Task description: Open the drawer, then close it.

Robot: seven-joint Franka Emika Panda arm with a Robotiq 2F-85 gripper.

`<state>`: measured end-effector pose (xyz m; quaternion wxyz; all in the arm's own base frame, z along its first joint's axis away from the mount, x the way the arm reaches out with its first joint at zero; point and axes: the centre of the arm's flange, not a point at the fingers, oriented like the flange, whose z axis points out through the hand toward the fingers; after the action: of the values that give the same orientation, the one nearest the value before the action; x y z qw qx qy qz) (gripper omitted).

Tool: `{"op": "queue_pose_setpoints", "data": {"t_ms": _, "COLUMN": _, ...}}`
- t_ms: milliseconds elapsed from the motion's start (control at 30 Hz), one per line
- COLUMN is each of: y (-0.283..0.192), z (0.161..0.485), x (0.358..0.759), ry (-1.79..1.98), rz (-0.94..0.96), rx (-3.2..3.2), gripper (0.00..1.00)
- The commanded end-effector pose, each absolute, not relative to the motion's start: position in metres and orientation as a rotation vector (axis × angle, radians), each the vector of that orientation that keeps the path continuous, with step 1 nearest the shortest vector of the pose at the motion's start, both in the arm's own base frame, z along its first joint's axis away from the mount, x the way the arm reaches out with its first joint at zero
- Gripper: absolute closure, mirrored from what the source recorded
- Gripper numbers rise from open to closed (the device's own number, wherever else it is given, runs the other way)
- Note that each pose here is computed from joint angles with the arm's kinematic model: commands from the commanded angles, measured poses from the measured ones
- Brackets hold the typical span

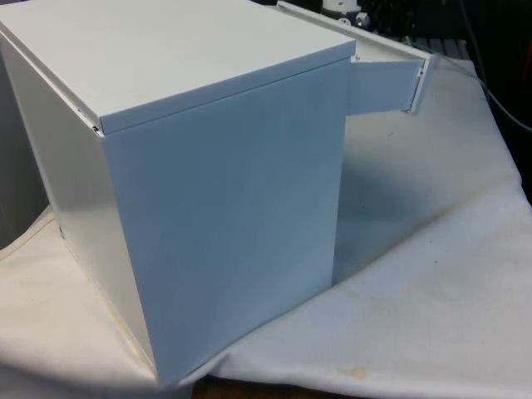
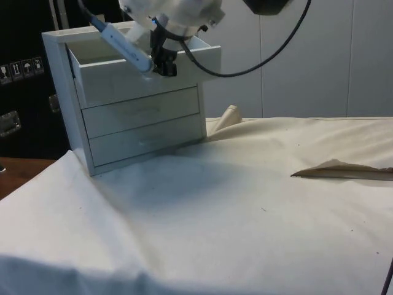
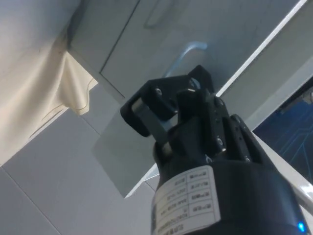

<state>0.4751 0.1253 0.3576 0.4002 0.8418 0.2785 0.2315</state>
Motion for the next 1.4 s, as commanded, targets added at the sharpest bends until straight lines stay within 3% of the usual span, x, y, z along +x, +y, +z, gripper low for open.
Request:
{"op": "queue_pose_setpoints", "data": {"t_ms": 0, "y": 0.125, "z": 0.358, "x": 0.475, "ry": 0.704, "rz": 0.586, "rx": 2.129, "gripper": 1.00}}
{"op": "queue_pose_setpoints", "data": {"t_ms": 367, "y": 0.113, "z": 0.384, "x": 0.486, "ry": 0.715, "rz": 0.609, "rx": 2.109, "gripper": 1.00}}
{"op": "queue_pose_setpoints", "data": {"t_ms": 1133, "y": 0.077, "z": 0.387, "x": 0.495, "ry": 0.712, "rz": 0.576, "rx": 2.083, "gripper": 1.00}}
{"op": "queue_pose_setpoints", "data": {"t_ms": 1367, "y": 0.059, "z": 0.389, "x": 0.516, "ry": 0.707, "rz": 0.593, "rx": 2.077, "gripper": 1.00}}
